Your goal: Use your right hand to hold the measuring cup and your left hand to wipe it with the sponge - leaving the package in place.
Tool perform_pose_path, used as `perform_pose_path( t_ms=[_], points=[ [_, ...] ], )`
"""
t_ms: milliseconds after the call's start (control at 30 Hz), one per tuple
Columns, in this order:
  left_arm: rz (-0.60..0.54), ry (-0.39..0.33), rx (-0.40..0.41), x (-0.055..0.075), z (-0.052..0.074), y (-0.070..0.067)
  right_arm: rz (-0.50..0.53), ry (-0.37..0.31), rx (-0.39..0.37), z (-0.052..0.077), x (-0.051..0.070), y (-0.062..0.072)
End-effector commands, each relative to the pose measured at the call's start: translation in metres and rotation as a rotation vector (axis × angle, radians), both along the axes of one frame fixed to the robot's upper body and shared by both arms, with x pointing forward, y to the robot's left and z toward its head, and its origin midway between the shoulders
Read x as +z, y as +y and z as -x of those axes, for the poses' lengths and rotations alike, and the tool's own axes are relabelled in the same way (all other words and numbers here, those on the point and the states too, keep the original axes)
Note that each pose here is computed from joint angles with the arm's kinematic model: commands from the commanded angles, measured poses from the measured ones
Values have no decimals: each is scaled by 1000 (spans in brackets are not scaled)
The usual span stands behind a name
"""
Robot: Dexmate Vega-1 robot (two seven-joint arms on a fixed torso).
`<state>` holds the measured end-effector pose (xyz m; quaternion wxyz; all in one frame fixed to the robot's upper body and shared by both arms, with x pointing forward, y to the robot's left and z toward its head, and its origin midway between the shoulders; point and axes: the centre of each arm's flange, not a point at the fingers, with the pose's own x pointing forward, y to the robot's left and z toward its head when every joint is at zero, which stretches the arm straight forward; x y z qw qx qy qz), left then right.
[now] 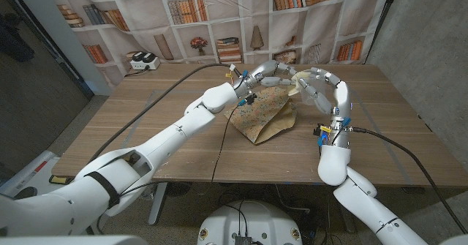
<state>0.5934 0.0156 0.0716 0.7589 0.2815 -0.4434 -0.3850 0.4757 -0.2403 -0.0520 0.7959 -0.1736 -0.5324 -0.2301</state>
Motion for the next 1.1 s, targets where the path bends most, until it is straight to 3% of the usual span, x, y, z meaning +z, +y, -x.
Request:
perform_pose_path(
  t_ms=[33,333,900,1100],
  points=[
    [-9,37,-7,-9,-5,-2,-1,-38,-18,5,10,-1],
    [-7,38,-3,-10,-5,2,1,-47,-22,7,12,3],
    [11,-22,1,17,8,13,31,-72,-63,12,16,14],
    [5,-27,5,18,8,10,25,-75,-56,9,18,13]
  ],
)
